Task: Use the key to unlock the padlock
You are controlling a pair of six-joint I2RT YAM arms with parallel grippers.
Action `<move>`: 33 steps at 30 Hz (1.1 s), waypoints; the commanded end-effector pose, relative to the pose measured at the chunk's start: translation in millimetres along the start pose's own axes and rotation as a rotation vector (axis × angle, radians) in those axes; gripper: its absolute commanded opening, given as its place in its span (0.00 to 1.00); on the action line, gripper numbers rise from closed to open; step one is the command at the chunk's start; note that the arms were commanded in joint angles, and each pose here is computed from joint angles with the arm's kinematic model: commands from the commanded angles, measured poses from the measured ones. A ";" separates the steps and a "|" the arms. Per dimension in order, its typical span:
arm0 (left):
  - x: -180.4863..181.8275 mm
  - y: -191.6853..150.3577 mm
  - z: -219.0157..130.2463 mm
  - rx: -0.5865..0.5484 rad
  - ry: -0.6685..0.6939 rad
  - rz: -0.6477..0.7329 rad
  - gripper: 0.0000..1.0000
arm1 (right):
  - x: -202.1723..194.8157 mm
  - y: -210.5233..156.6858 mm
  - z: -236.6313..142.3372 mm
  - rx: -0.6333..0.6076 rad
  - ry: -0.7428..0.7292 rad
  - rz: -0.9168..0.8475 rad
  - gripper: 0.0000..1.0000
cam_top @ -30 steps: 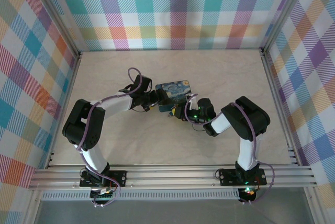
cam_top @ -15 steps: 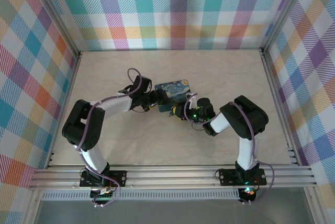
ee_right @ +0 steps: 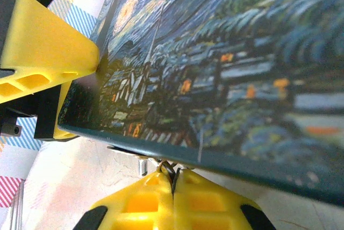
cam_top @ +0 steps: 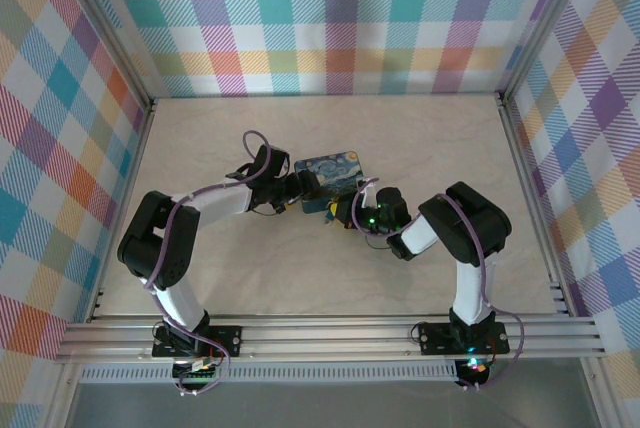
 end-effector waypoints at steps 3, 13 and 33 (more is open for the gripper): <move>25.4 -16.0 0.9 0.033 0.107 -0.028 0.81 | -6.6 -2.2 -6.9 -0.024 -0.037 0.070 0.00; 33.0 -22.5 2.8 0.040 0.120 -0.035 0.81 | -11.1 1.3 -19.2 -0.063 -0.058 0.101 0.00; 33.4 -38.7 -1.7 0.039 0.123 -0.029 0.81 | -11.3 21.1 -29.7 -0.172 -0.041 0.197 0.00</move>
Point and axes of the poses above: each hand's point on the last joint's axis, 136 mm out from that joint toward the fingers, its own z axis out along the fingers, its own x axis along the line the jaws close on, y = z × x, the point moved 8 cm from there along -z, back along the fingers, and after that the axes turned 8 degrees about -z, right-handed, at the moved point
